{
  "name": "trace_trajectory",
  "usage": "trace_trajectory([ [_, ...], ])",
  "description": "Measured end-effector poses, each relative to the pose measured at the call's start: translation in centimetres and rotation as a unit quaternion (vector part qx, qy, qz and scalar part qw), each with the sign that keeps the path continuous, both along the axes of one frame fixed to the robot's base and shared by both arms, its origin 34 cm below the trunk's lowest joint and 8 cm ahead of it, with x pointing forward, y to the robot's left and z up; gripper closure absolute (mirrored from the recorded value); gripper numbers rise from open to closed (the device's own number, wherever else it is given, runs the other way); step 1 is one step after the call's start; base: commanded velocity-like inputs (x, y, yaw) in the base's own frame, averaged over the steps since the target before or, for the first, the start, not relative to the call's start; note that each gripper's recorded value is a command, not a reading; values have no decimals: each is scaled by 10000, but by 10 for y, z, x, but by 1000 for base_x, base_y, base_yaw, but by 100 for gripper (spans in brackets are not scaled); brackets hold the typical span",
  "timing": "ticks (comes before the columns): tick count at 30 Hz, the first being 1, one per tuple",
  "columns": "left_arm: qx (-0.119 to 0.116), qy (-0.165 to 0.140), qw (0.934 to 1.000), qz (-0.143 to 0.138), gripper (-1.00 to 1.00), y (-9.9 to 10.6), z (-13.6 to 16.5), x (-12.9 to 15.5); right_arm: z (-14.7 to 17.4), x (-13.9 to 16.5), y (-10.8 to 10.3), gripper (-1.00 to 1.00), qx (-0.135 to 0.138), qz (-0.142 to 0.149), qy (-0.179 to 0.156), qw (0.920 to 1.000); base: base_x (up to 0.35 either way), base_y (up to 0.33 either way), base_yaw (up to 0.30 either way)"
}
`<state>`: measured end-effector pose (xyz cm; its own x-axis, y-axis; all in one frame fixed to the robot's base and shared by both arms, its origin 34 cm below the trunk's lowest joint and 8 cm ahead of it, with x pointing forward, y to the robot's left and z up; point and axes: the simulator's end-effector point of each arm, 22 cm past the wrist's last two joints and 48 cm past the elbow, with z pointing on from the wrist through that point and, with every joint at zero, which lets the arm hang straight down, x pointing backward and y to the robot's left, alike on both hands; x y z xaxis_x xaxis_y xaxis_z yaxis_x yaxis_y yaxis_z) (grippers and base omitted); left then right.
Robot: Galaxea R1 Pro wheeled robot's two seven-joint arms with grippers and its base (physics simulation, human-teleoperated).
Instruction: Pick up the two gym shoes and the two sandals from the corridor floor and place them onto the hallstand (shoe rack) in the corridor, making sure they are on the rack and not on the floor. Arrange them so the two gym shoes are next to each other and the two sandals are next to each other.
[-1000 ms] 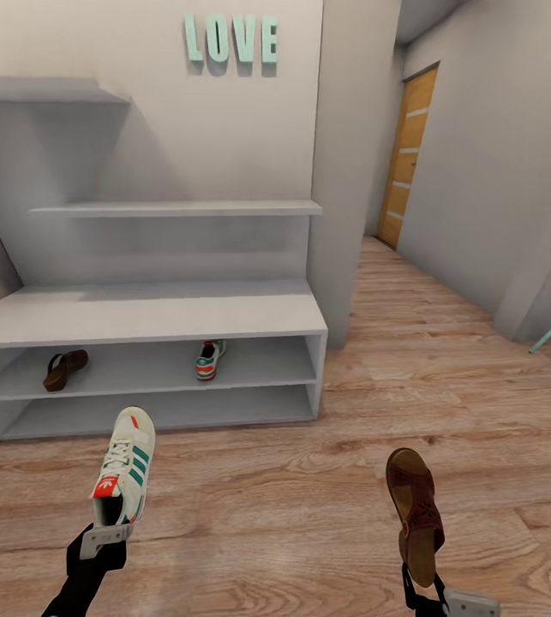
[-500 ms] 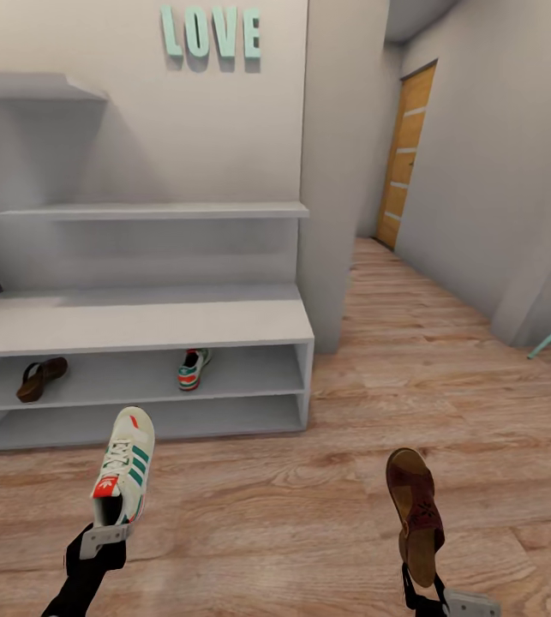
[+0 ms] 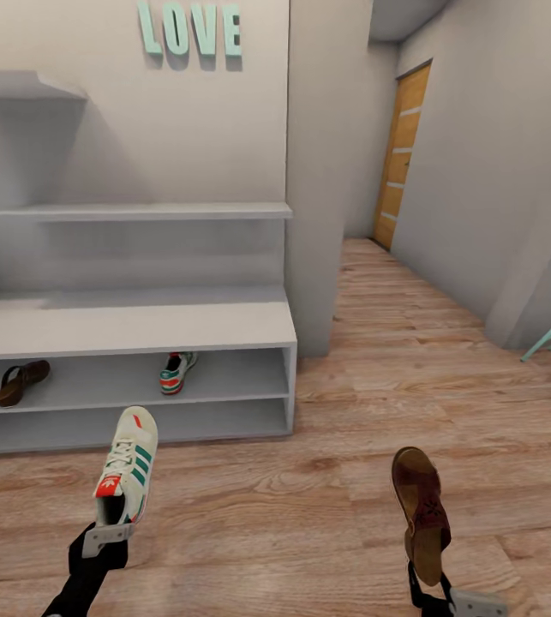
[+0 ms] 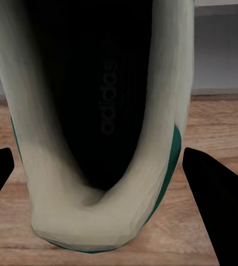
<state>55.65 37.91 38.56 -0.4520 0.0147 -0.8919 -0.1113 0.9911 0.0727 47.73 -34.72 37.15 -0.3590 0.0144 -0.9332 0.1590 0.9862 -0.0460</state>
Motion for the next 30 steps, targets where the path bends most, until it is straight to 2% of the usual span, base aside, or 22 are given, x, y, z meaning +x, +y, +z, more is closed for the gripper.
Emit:
trace_trajectory([
  [4, -9, 64, 10000, -30, 100, -3, -2, 0, 5, 1, -24, 100, -186, -16, -12, 9998, 0, 0, 0],
  [6, -36, 188, 9998, -29, 100, -3, -7, -1, 8, 1, -37, 100, -296, -21, -16, 9996, 0, 0, 0],
  [9, -112, 528, 9985, 16, 100, -2, -18, -6, 13, 1, -57, 100, -454, -30, -25, 9990, 0, 0, 0],
  [11, -195, 858, 9961, 56, 100, -3, -28, -10, 19, 1, -80, 100, -588, -118, -48, 9982, 0, 0, 0],
  [12, -249, 1062, 9940, 59, 100, -4, -32, -10, 26, 1, -99, 100, -691, -206, -74, 9974, 0, 0, 0],
  [13, -273, 1153, 9929, 59, 100, -5, -33, -9, 34, 0, -123, 100, -764, -414, -126, 9961, 0, 0, 0],
  [15, -304, 1407, 9896, -40, 100, -13, -30, 2, 43, -3, -153, 100, -846, -660, -154, 9941, 0, 0, 0],
  [19, -245, 1584, 9867, -270, 100, -29, -20, 23, 47, -10, -189, 100, -863, -1001, 10, 9912, 0, 0, 0],
  [20, -235, 1636, 9855, -373, 100, -38, -14, 33, 49, -12, -205, 100, -893, -1099, 102, 9899, 0, 0, 0],
  [22, -224, 1708, 9839, -483, 100, -50, -10, 42, 53, -14, -221, 100, -938, -1184, 198, 9883, 0, 0, 0],
  [24, -250, 1820, 9809, -635, 100, -71, -4, 54, 59, -20, -251, 100, -966, -1427, 355, 9844, 0, 0, 0],
  [26, -293, 1914, 9781, -768, 100, -93, 4, 67, 62, -25, -263, 100, -969, -1555, 401, 9823, 0, 0, 0],
  [28, -357, 1972, 9757, -889, 100, -115, 17, 86, 71, -39, -291, 100, -927, -1979, 366, 9751, 0, 0, 0],
  [30, -401, 1956, 9753, -948, 100, -129, 37, 111, 83, -57, -320, 100, -870, -2454, 253, 9652, 0, 0, 0],
])
